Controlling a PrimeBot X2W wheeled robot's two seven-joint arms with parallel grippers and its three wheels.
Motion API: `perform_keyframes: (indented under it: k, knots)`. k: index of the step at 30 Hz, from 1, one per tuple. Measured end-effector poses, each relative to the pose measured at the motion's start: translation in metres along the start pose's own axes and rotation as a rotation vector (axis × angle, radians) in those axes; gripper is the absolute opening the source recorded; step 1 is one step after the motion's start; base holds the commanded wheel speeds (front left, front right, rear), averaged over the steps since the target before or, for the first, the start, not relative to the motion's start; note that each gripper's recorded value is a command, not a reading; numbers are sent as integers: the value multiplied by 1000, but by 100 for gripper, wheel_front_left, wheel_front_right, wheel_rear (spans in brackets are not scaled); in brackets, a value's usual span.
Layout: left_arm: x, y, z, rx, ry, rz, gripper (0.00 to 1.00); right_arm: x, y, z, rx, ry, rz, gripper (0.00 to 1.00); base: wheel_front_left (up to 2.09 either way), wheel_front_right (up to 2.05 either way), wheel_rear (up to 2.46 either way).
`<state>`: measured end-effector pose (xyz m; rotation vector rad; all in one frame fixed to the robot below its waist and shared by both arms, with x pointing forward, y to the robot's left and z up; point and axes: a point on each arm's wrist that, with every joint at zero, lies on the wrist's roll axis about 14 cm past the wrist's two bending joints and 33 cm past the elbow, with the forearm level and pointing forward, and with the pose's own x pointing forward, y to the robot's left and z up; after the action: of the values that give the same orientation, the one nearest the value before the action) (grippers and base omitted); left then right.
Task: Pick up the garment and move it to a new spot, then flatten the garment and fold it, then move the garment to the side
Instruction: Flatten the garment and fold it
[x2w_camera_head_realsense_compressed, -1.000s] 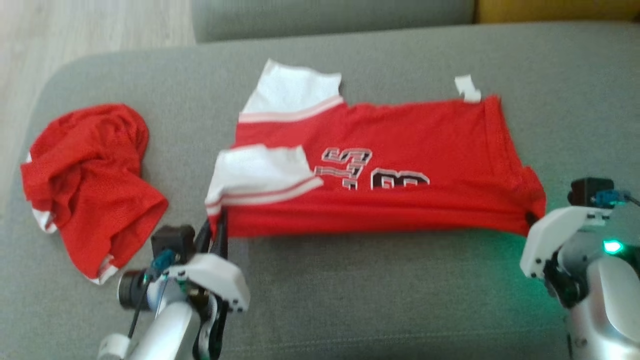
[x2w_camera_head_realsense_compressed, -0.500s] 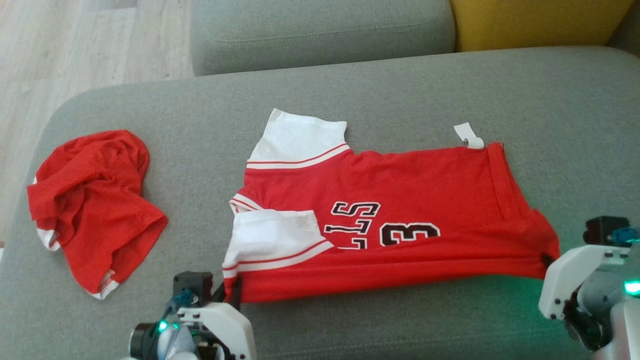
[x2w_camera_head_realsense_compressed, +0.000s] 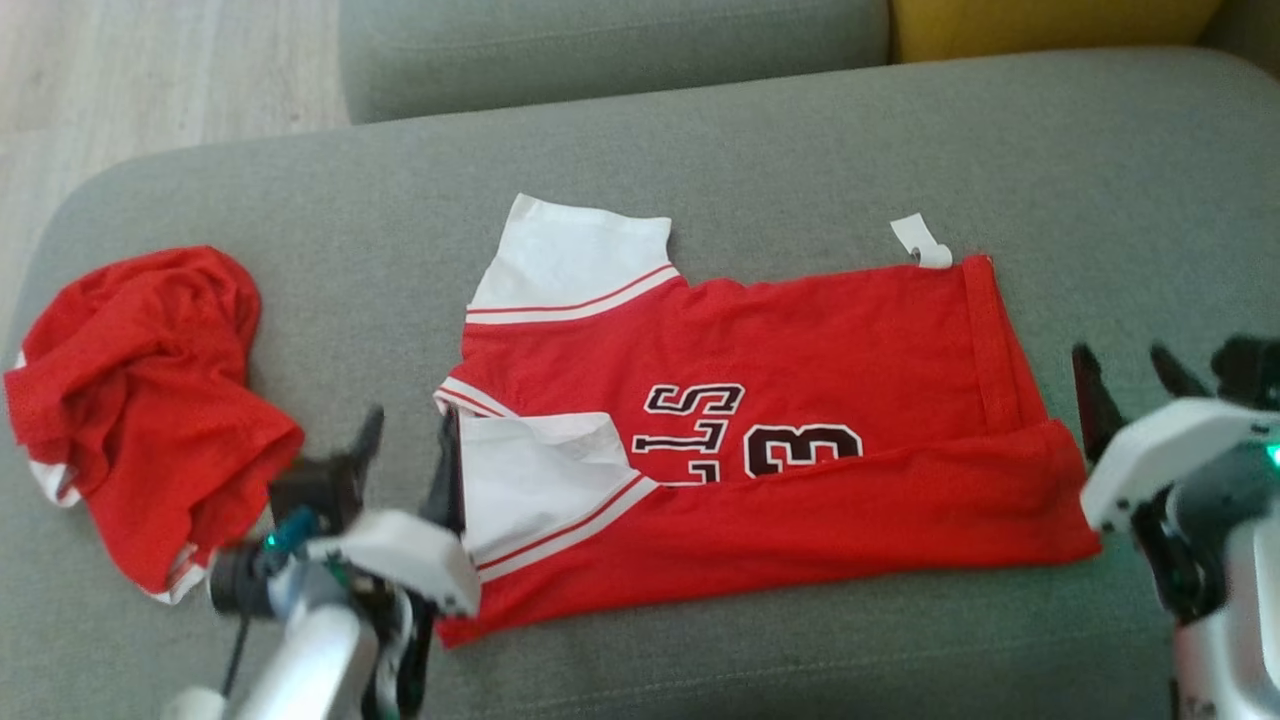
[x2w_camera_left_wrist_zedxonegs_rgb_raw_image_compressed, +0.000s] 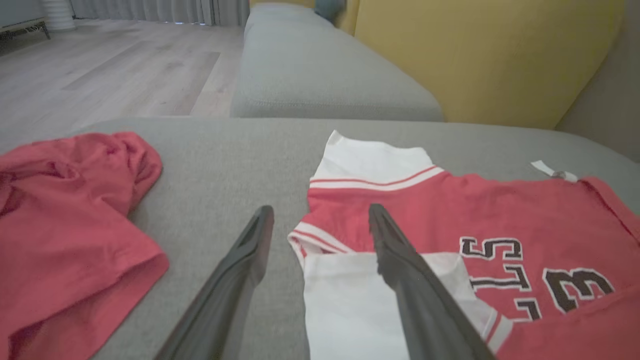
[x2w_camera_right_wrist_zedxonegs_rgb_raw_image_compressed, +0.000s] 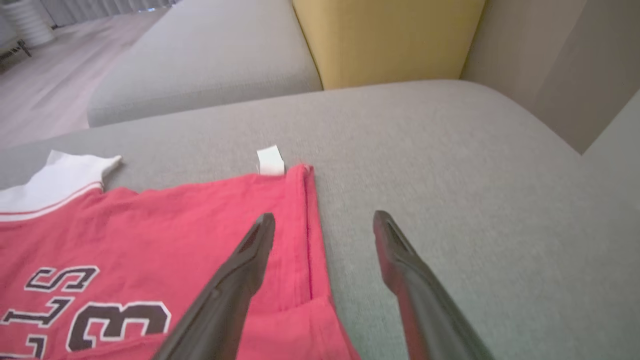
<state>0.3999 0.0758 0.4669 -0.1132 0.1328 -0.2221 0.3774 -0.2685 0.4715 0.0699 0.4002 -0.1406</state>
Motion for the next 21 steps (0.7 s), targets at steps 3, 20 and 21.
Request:
perform_keyframes:
  k: [3, 20, 21]
  knots:
    - [17, -4, 15, 3, -39, -25, 100, 7, 5, 19, -7, -75, 11, 100, 0, 0, 0]
    - [154, -15, 20, 183, 108, -159, 100, 62, 36, 63, -82, -206, 74, 100, 0, 0, 0]
    - [161, -15, 15, 198, 133, -164, 100, 65, 38, 62, -86, -203, 77, 100, 0, 0, 0]
